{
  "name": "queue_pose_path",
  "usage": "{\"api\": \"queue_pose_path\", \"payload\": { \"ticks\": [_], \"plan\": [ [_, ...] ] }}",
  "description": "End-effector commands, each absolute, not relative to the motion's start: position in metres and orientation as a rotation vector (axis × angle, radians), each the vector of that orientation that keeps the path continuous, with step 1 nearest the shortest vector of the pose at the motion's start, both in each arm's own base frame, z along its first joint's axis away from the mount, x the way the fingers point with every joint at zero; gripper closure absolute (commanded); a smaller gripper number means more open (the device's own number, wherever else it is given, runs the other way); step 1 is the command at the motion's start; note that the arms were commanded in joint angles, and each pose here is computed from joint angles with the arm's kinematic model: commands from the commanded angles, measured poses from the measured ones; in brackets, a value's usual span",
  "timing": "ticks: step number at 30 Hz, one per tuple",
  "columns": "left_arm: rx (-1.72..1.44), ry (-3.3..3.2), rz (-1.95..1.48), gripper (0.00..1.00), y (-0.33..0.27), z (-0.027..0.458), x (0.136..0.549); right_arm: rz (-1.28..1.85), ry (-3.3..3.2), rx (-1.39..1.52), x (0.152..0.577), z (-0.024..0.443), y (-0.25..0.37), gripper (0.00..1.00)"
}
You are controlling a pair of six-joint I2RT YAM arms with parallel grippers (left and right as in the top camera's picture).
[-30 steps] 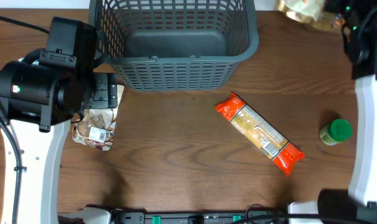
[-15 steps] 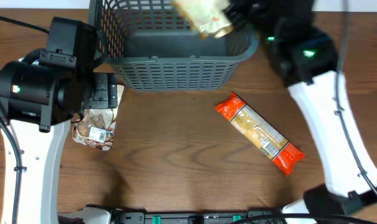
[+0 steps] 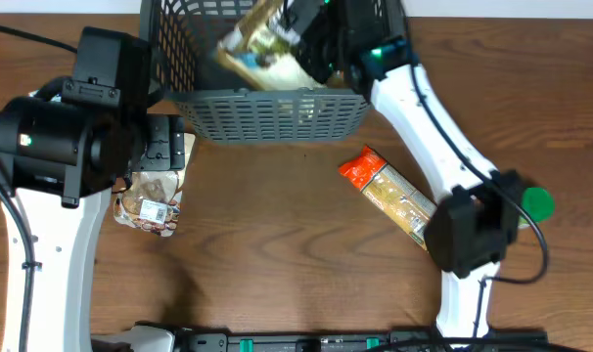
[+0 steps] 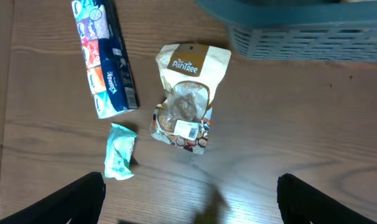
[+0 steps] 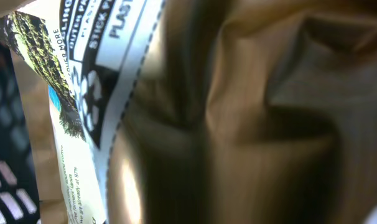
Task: Pack container
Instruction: 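Lift the gold pouch and drop it into the grey basket, then move the right gripper to the spaghetti pack and grasp it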
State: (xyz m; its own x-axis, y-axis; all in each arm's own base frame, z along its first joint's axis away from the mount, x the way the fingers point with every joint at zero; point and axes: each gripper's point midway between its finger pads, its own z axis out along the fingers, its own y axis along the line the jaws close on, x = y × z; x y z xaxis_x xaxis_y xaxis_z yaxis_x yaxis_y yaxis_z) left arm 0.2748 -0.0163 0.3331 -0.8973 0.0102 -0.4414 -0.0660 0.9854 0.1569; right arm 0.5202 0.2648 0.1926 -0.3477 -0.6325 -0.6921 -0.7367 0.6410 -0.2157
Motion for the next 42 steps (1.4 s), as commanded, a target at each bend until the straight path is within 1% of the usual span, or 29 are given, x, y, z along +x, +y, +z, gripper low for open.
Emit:
{"api": "queue_pose_path", "payload": {
  "ticks": [1, 5, 6, 7, 8, 9, 11, 13, 16, 17, 21, 24, 26, 30, 32, 35, 37, 40, 42],
  "plan": [
    [-0.054, 2.679, 0.248, 0.12, -0.012, 0.334, 0.271, 0.241, 2.077, -1.016, 0.519, 0.204, 0.276, 0.99],
    [-0.054, 2.683, 0.250, 0.12, -0.012, 0.334, 0.270, 0.243, 2.147, -1.027, 0.515, 0.183, 0.271, 0.98],
    [-0.054, 2.683, 0.250, 0.12, -0.012, 0.334, 0.270, 0.243, 2.153, -1.027, 0.515, 0.182, 0.270, 0.90],
    [-0.054, 2.683, 0.250, 0.12, -0.012, 0.334, 0.270, 0.243, 2.157, -1.028, 0.514, 0.182, 0.269, 0.73],
    [-0.054, 2.683, 0.250, 0.12, -0.012, 0.334, 0.270, 0.245, 2.157, -1.029, 0.513, 0.183, 0.269, 0.47],
    [-0.054, 2.683, 0.250, 0.12, -0.012, 0.334, 0.270, 0.247, 2.158, -1.030, 0.512, 0.184, 0.268, 0.33],
    [-0.053, 2.685, 0.251, 0.12, -0.012, 0.334, 0.269, 0.246, 2.149, -1.027, 0.510, 0.191, 0.268, 0.11],
    [-0.053, 2.689, 0.252, 0.12, -0.012, 0.333, 0.268, 0.244, 2.123, -1.019, 0.508, 0.207, 0.267, 0.03],
    [-0.052, 2.690, 0.253, 0.12, -0.012, 0.333, 0.268, 0.228, 2.041, -1.001, 0.505, 0.248, 0.263, 0.02],
    [-0.052, 2.690, 0.253, 0.12, -0.012, 0.333, 0.268, 0.221, 2.010, -0.984, 0.504, 0.267, 0.260, 0.01],
    [-0.052, 2.690, 0.253, 0.12, -0.012, 0.333, 0.268, 0.206, 1.917, -0.868, 0.489, 0.351, 0.233, 0.01],
    [-0.052, 2.690, 0.253, 0.12, -0.012, 0.333, 0.268, 0.185, 1.914, -0.750, 0.468, 0.406, 0.187, 0.01],
    [-0.052, 2.690, 0.253, 0.12, -0.012, 0.333, 0.268, 0.174, 1.970, -0.650, 0.451, 0.425, 0.148, 0.01],
    [-0.052, 2.689, 0.253, 0.12, -0.012, 0.333, 0.268, 0.128, 2.145, -0.535, 0.414, 0.423, 0.083, 0.01],
    [-0.053, 2.689, 0.253, 0.12, -0.012, 0.333, 0.268, 0.101, 2.260, -0.527, 0.391, 0.408, 0.059, 0.01],
    [-0.053, 2.689, 0.253, 0.12, -0.012, 0.333, 0.268, 0.086, 2.422, -0.569, 0.360, 0.381, 0.039, 0.01],
    [-0.052, 2.689, 0.253, 0.12, -0.012, 0.333, 0.268, 0.101, 2.483, -0.544, 0.350, 0.373, 0.034, 0.01],
    [-0.052, 2.689, 0.253, 0.12, -0.012, 0.333, 0.268, 0.068, 2.536, -0.420, 0.348, 0.368, 0.024, 0.01],
    [-0.053, 2.689, 0.253, 0.12, -0.012, 0.333, 0.268, 0.076, 2.558, -0.422, 0.343, 0.362, 0.025, 0.01]
  ]
}}
